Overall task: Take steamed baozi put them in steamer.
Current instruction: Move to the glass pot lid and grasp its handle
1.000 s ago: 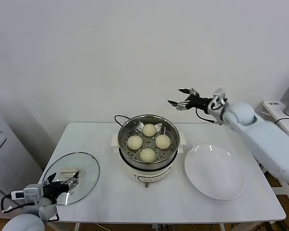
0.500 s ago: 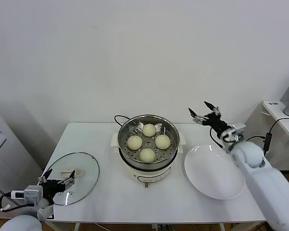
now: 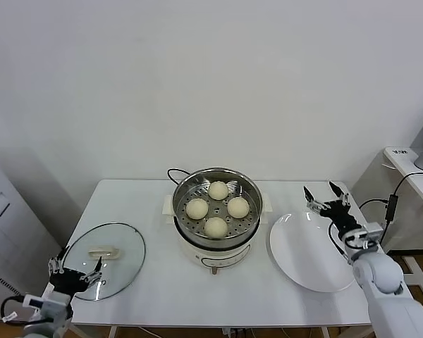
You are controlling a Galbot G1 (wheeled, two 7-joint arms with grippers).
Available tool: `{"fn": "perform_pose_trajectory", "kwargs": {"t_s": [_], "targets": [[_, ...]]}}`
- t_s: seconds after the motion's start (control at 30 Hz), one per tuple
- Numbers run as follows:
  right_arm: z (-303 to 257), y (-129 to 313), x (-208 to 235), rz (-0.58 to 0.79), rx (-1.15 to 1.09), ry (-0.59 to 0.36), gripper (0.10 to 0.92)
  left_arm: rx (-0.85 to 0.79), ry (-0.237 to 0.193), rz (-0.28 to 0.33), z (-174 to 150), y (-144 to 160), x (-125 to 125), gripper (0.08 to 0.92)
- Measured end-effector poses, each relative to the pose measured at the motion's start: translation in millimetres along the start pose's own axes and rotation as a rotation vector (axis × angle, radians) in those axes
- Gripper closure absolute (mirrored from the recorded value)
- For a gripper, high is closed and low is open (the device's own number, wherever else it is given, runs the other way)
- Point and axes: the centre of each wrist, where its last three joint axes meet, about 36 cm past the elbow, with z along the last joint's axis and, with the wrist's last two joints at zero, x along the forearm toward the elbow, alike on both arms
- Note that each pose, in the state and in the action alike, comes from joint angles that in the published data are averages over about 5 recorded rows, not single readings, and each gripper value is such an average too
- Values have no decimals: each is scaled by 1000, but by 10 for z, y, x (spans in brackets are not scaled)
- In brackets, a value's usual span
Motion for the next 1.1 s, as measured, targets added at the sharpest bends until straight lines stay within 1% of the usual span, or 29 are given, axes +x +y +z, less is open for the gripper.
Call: {"fn": "perform_pose_trajectory", "kwargs": {"t_s": [0.13, 0.23, 0.47, 0.63, 0.77, 0.93, 1.1], "targets": [[133, -17, 110, 23, -2, 25, 200, -175, -64, -48, 196, -38, -32, 177], [214, -30, 170, 38, -4, 38, 200, -309, -104, -72, 366, -70, -67, 177], [360, -63, 241, 63, -11, 55, 200, -595, -174, -103, 762, -130, -164, 177], [446, -79, 258, 67, -9, 65, 200, -764, -211, -117, 996, -143, -235, 177], [514, -86, 269, 69, -7, 73, 200, -874, -232, -114, 1152, -151, -292, 177], [588, -81, 286, 72, -8, 84, 200, -973, -259, -111, 1283, -146, -388, 177], [645, -84, 303, 73, -5, 95, 200, -1033, -273, -118, 1349, -132, -503, 177]]}}
